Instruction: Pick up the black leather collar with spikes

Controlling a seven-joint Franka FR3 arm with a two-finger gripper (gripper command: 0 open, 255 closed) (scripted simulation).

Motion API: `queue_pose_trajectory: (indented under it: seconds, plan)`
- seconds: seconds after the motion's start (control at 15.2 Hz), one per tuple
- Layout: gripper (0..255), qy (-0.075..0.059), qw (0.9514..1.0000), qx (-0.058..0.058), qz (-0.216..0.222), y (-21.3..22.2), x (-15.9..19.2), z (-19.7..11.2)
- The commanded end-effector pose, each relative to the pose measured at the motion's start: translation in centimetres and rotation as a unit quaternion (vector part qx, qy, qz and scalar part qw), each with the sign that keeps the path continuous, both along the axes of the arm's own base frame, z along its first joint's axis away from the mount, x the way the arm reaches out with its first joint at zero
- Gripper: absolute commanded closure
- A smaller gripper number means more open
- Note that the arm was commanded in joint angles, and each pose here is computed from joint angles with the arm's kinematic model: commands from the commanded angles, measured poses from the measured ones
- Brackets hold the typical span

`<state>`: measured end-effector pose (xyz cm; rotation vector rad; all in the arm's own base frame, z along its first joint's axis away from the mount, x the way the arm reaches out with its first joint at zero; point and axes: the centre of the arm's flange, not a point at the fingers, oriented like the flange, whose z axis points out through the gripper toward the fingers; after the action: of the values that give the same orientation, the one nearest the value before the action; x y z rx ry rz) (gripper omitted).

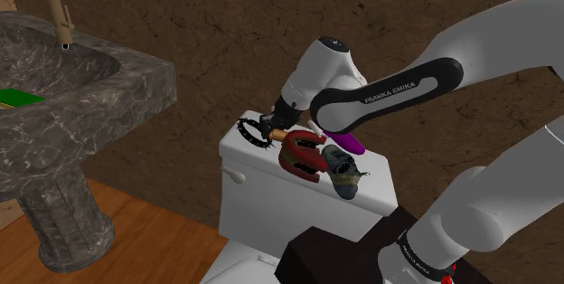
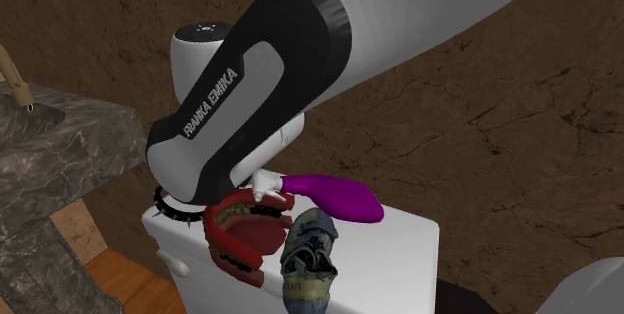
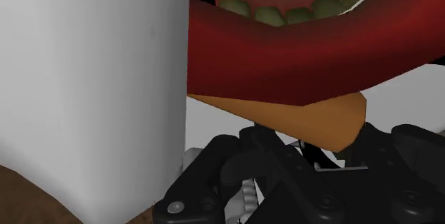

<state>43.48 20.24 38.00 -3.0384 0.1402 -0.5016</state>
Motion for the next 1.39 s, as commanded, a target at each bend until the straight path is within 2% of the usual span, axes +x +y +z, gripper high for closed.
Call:
queue_pose_trajectory:
  seconds: [0.0, 0.46, 1.32]
  plan:
    - [255, 0.004, 1.0000, -0.001, 0.000, 0.1, -0.1, -0.3]
    - [255, 0.004, 1.0000, -0.001, 0.000, -0.1, -0.2, -0.6]
    - [255, 0.004, 1.0000, -0.001, 0.000, -0.1, -0.2, 6.3]
